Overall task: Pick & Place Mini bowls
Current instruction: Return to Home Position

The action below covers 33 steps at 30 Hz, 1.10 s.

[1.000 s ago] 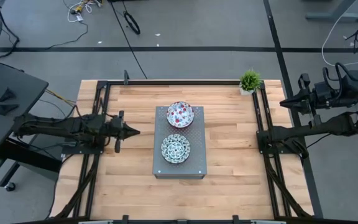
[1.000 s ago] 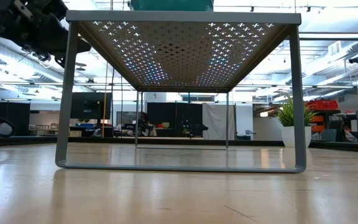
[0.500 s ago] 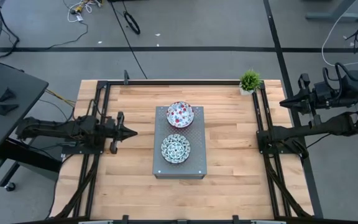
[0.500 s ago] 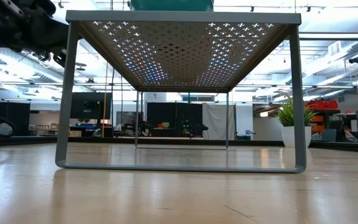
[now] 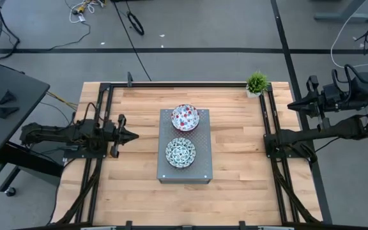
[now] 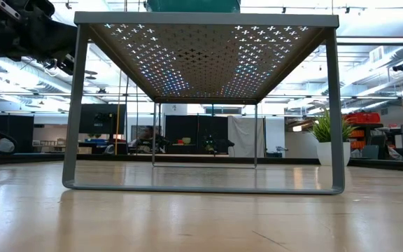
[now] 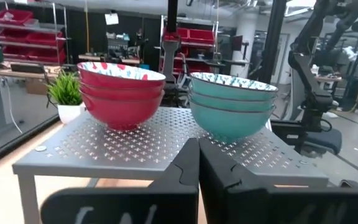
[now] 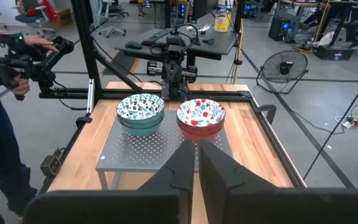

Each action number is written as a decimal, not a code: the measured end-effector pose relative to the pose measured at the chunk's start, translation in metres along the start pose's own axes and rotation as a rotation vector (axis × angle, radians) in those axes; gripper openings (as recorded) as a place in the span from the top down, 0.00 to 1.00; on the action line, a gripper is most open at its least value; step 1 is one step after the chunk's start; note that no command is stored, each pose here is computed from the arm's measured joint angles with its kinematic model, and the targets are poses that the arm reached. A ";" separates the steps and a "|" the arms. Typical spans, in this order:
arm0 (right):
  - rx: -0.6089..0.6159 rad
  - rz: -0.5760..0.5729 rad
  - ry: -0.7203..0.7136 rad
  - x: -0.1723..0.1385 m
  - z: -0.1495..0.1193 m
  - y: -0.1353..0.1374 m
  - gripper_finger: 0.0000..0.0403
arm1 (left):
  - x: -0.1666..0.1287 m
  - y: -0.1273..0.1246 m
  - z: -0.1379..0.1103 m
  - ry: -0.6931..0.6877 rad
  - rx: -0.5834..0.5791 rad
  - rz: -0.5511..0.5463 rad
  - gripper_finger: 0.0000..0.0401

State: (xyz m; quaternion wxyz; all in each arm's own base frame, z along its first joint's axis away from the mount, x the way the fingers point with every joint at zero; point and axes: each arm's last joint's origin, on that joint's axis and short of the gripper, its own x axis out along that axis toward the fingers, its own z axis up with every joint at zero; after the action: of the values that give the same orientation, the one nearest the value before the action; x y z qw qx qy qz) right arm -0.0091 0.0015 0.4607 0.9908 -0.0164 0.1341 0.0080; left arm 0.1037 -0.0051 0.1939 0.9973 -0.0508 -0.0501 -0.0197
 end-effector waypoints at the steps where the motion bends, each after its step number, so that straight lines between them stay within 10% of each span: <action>1: 0.000 0.000 0.000 0.000 0.000 0.000 0.93 | 0.000 0.000 0.000 -0.004 0.009 0.002 1.00; 33: 0.000 0.000 0.000 0.000 0.000 0.000 0.93 | -0.003 0.001 -0.019 0.031 0.133 -0.030 1.00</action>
State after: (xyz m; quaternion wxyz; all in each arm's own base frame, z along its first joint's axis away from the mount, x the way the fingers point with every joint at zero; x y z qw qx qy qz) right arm -0.0091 0.0015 0.4607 0.9908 -0.0163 0.1341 0.0081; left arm 0.1022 -0.0058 0.1742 0.9987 0.0169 -0.0365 -0.0321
